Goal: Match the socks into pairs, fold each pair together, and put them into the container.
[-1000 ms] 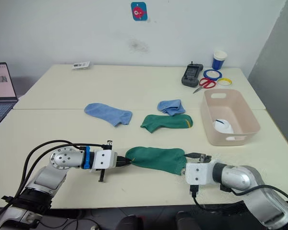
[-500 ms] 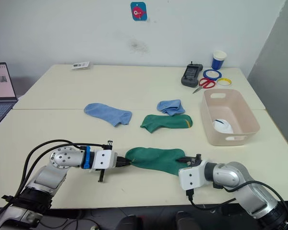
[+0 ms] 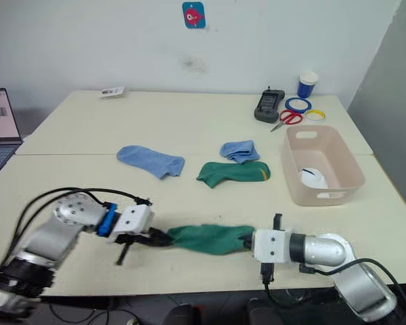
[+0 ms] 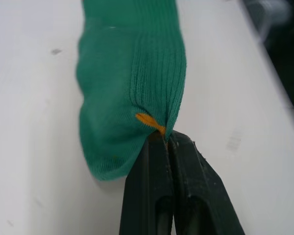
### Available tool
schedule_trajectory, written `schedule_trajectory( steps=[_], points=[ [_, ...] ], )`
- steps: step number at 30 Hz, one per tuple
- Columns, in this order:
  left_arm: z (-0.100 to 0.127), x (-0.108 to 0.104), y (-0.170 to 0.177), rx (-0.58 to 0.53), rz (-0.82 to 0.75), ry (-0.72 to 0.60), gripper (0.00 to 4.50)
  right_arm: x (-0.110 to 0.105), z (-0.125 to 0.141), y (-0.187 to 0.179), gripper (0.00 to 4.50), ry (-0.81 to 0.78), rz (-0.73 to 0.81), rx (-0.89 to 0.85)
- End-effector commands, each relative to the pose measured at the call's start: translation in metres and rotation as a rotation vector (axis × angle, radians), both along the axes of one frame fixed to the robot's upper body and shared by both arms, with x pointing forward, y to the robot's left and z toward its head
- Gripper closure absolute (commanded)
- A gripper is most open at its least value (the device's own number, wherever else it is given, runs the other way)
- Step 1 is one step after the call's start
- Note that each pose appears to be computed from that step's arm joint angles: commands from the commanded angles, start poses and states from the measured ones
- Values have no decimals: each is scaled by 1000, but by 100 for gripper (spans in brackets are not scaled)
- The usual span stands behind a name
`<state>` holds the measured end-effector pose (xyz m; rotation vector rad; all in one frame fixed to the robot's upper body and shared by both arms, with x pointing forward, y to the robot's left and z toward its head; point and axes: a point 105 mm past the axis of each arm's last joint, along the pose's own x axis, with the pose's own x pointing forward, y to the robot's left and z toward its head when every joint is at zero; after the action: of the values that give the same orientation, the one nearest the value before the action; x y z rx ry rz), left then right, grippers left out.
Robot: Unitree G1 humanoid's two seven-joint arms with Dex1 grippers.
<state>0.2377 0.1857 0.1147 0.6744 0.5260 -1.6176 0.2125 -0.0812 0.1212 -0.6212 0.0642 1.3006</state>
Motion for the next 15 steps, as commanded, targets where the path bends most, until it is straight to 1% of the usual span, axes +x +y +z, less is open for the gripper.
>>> schedule_trajectory(
  steps=[1, 3, 4, 6, 9, 12, 15],
  points=[
    [13, -37, 3, 31, -64, 205, 450, -30, 15, 3, 446, 217, 49, 72],
    [17, -52, 6, 53, -67, 293, 450, -39, 18, 5, 446, 322, 44, 102],
    [17, -56, 6, 53, -58, 336, 450, -39, 17, 5, 446, 360, 27, 107],
    [15, -54, 5, 43, -25, 387, 450, -35, 13, 5, 446, 412, -27, 104],
    [2, -37, 1, 34, 50, 423, 450, -17, 6, 4, 446, 480, -164, 121],
    [-12, -18, -3, 48, 122, 457, 450, 3, -6, -3, 446, 502, -302, 107],
    [-24, 7, -10, 48, 184, 442, 450, 18, -15, -10, 446, 507, -400, 95]
  ],
)
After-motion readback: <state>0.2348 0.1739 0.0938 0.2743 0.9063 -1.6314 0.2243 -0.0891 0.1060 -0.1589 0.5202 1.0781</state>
